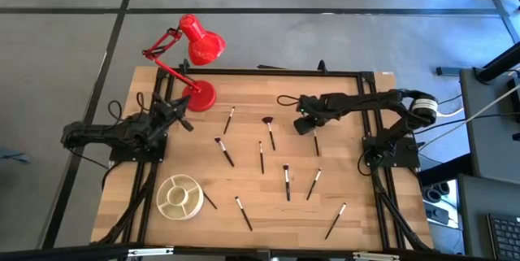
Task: Put items in baskets/containers
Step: Put the black eyeshadow brush into the white organizer bin
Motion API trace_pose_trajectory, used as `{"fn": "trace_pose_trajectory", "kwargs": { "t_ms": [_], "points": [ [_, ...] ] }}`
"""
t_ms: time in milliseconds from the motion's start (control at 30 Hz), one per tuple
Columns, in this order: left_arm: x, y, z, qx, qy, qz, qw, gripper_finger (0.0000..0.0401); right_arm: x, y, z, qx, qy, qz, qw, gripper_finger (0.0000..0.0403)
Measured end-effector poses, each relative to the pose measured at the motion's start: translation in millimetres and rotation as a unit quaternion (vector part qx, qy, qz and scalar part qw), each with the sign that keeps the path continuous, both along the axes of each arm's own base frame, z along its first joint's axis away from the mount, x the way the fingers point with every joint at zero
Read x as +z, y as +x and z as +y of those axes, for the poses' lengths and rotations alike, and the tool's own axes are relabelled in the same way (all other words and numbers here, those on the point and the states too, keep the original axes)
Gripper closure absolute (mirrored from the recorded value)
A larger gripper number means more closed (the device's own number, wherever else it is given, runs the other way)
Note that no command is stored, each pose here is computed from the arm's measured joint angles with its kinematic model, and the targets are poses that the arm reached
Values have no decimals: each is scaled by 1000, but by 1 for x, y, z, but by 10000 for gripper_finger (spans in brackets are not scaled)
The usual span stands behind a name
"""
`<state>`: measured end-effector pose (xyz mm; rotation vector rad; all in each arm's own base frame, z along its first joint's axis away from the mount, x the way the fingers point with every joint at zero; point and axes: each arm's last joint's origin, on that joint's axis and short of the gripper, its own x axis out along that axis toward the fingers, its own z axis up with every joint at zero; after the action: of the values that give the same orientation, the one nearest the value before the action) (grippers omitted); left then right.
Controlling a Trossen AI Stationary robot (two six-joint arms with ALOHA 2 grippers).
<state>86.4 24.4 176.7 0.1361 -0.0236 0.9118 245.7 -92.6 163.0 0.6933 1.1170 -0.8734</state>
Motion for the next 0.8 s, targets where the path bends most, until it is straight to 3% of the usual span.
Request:
{"fn": "trace_pose_trajectory", "kwargs": {
  "t_ms": [267, 500, 633, 800],
  "points": [
    [-9, 5, 11, -8, -71, -28, 997, 389, 24, 28, -16, 85, -85, -110, 987, 276],
    [-31, 19, 24, 0, -198, -11, 980, 355, 31, 29, -36, 142, -151, -125, 970, 292],
    [-39, 28, 29, 23, -254, 22, 967, 350, 34, 24, -51, 101, -200, -107, 969, 313],
    [-33, 47, 35, 44, -273, 66, 959, 350, 38, 20, -62, 40, -272, -72, 959, 328]
  ]
}}
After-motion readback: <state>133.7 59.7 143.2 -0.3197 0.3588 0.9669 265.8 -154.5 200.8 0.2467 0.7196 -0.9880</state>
